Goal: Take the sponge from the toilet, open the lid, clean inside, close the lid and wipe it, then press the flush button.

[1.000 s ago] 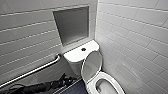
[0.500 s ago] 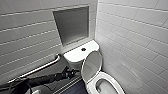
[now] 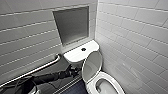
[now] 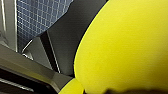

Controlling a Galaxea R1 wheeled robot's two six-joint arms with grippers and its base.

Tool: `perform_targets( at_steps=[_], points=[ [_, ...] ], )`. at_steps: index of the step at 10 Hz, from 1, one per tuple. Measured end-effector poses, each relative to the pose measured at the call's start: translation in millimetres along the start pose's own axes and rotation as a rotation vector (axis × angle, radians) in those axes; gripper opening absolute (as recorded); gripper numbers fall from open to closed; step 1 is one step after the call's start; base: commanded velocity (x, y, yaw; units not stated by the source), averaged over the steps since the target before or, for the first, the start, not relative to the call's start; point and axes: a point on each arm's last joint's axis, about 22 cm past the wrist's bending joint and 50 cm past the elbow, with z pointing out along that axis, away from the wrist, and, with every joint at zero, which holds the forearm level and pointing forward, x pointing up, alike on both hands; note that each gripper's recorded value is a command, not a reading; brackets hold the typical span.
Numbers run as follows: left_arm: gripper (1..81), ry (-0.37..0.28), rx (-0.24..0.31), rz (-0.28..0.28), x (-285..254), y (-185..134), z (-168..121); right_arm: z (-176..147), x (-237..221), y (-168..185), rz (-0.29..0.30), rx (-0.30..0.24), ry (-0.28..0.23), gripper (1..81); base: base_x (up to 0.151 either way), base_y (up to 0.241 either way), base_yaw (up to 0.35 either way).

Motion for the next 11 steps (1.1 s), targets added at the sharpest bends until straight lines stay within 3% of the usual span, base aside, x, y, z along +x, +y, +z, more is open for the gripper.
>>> perform_targets(
  at_steps=[3, 6, 8, 11],
  points=[
    [81.1, -0.063, -0.015, -0.002, -38, -1, 5, -1, 2, 2, 0.000, -0.003, 0.002, 1.0, 0.000, 0.000, 0.000],
    [81.1, -0.209, -0.013, 0.036, -124, -26, -6, 0, 8, 3, -0.003, -0.005, 0.011, 1.0, 0.000, 0.000, 0.000],
    [81.1, -0.246, 0.029, 0.047, -151, -62, -20, -2, 15, 14, -0.011, -0.033, 0.020, 1.0, 0.000, 0.000, 0.000],
    [81.1, -0.341, 0.130, 0.041, -230, -147, -56, 10, 15, 18, 0.007, -0.070, 0.036, 1.0, 0.000, 0.000, 0.000]
  ],
)
